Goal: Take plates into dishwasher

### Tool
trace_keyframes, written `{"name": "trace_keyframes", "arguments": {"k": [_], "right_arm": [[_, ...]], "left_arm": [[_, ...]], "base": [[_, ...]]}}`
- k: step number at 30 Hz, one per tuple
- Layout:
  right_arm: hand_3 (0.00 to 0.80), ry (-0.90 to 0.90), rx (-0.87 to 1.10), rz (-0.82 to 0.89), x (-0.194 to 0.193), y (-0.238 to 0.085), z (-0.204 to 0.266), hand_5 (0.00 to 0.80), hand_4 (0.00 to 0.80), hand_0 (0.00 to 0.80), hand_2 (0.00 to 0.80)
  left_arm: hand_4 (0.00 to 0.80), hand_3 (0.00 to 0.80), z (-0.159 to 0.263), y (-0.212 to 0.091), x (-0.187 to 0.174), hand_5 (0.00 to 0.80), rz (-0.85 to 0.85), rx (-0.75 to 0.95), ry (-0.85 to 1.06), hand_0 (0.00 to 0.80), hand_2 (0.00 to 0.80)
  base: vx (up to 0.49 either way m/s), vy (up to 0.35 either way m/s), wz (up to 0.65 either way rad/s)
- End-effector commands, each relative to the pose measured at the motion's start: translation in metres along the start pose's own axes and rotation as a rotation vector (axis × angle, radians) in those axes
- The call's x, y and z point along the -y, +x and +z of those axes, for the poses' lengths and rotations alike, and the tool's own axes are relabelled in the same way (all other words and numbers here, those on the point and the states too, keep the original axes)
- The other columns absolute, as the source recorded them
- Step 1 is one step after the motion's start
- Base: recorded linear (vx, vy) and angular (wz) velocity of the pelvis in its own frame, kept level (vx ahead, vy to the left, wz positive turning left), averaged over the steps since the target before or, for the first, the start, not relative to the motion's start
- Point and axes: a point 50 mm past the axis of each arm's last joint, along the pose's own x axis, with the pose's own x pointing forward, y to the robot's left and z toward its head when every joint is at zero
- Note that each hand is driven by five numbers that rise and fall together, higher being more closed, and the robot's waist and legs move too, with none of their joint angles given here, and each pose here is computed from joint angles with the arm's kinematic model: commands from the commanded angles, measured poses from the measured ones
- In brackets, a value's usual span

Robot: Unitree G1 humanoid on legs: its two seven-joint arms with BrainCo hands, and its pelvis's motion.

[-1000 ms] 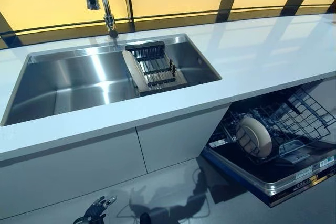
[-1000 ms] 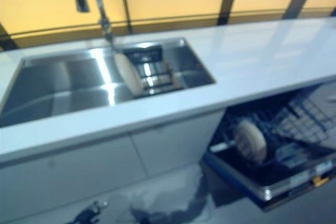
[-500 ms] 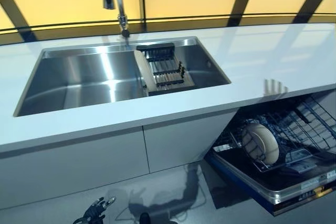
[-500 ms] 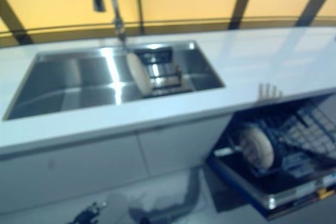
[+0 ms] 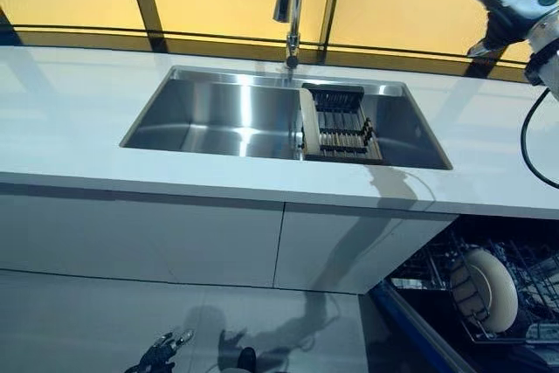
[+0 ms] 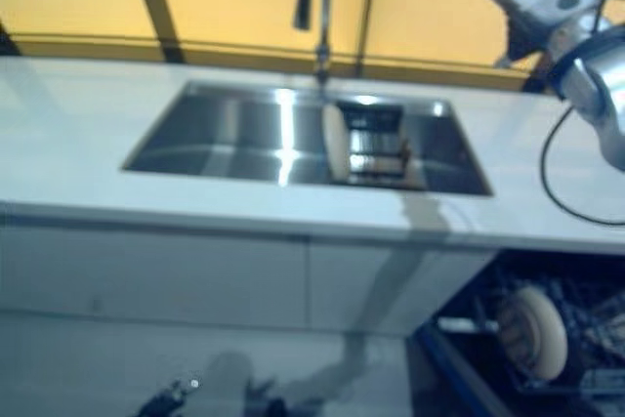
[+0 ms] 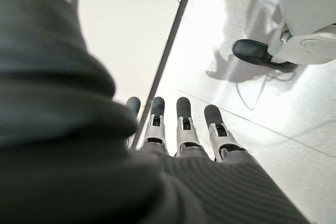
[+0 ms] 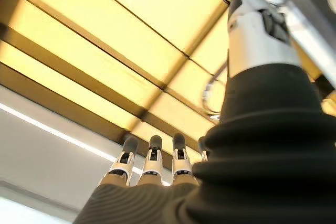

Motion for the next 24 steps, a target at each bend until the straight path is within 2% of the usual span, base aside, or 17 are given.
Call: {"name": "trace_keyframes", "arguments": {"k": [1, 9, 24], "right_arm": [[0.0, -0.111, -0.019, -0.066, 0.026, 0.006, -0.009, 0.0, 0.0, 0.0, 0.0], [0.0, -0.163, 0.03, -0.031, 0.019, 0.005, 0.005, 0.0, 0.0, 0.0, 0.0], [0.0, -0.142, 0.052, -0.097, 0.029, 0.016, 0.018, 0.0, 0.0, 0.0, 0.0]], "left_arm": [[0.0, 0.0, 0.026, 0.005, 0.002, 0.0, -0.008, 0.085, 0.005, 0.0, 0.0], [0.0, 0.0, 0.027, 0.003, -0.002, 0.0, -0.001, 0.107, -0.007, 0.0, 0.0], [0.0, 0.0, 0.035, 0.002, -0.005, 0.0, -0.002, 0.144, -0.019, 0.0, 0.0]], "base": [[-0.027, 0.12, 0.33], [-0.011, 0.081, 0.19], [-0.011, 0.005, 0.0]]}}
